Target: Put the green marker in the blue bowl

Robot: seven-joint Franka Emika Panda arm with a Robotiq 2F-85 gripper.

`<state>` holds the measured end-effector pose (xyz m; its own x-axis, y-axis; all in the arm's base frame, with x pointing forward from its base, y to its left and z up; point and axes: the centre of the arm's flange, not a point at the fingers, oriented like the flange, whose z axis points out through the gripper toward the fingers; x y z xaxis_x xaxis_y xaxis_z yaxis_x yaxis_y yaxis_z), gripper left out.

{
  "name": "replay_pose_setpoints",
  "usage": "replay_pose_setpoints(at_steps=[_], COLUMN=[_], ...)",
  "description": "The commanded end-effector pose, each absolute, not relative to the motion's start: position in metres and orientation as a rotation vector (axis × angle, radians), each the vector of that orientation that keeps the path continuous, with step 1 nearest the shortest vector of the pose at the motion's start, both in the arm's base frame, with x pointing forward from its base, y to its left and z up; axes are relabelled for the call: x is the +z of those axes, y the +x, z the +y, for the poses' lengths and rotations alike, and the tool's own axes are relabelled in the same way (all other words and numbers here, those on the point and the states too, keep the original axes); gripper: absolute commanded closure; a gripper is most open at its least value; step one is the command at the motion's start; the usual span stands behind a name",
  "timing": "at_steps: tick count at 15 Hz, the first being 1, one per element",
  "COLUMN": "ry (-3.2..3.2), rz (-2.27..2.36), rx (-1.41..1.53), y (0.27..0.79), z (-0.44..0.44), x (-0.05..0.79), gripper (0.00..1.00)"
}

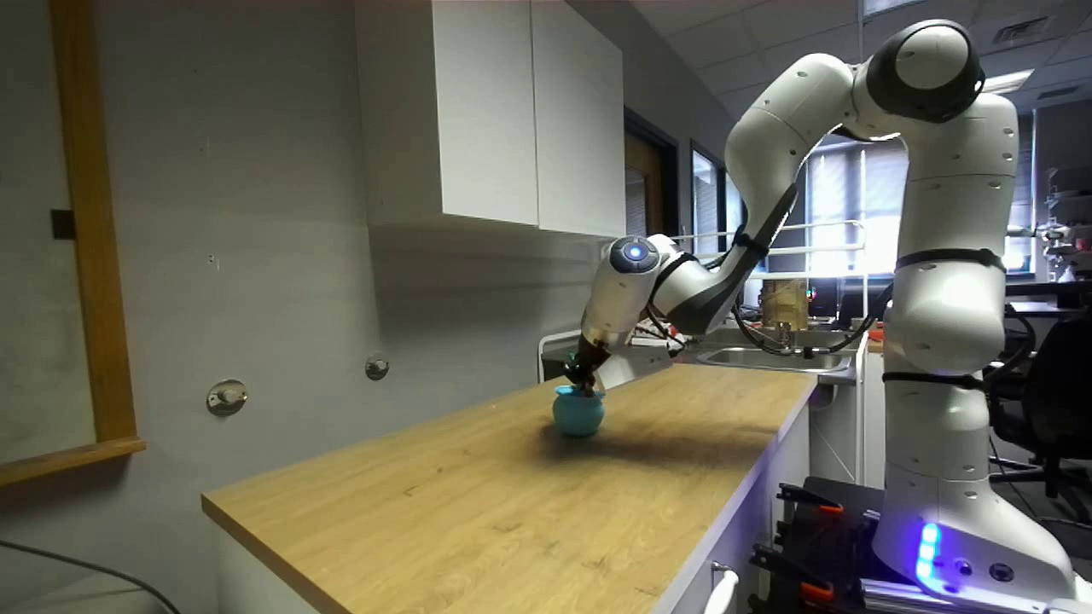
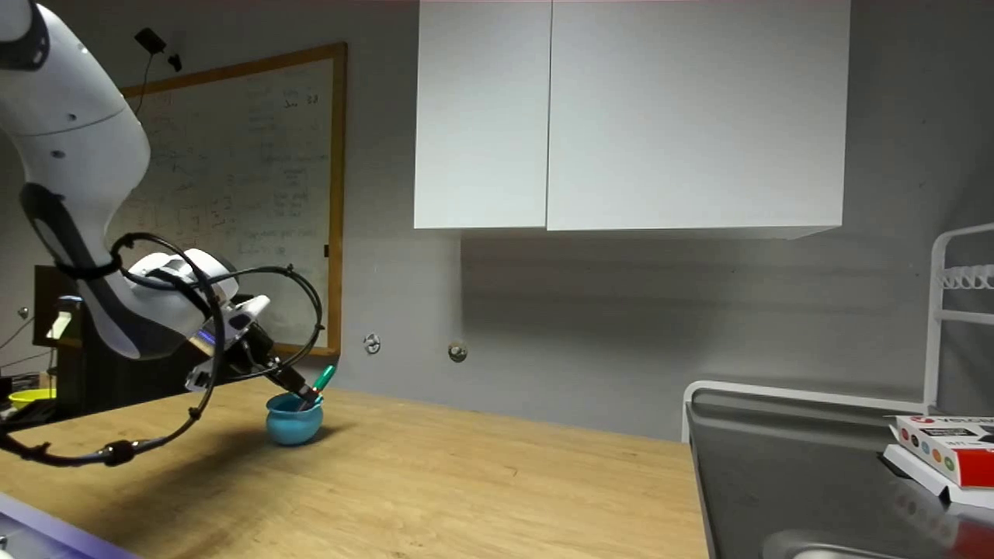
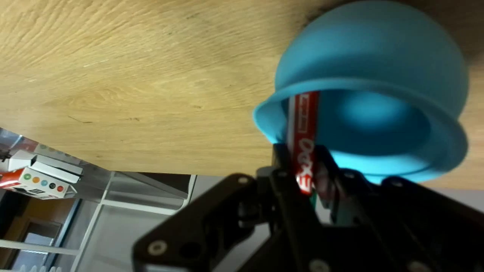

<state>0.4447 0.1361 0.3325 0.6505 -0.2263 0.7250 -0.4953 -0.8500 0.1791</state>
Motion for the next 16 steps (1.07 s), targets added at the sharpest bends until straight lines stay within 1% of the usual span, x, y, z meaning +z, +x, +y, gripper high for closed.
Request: replay_pose_setpoints(at_steps=[1, 2, 3, 9, 10, 16], ry=[2.481, 2.478, 2.477, 2.471, 2.472, 2.498], rz=[-0.563, -0.560, -0.559, -0.547, -0.547, -0.545], rx=[1.059, 1.059, 1.057, 1.067, 1.069, 1.126], y=[0.429, 0.428, 0.428, 0.428, 0.427, 0.413], z=[0.131, 0.132, 0.132, 0.140, 0.142, 0.160], x=[0.322, 0.322, 0.321, 0.328, 0.331, 0.363], gripper=[0.55, 0.54, 0.49, 0.04, 0.00, 0.00])
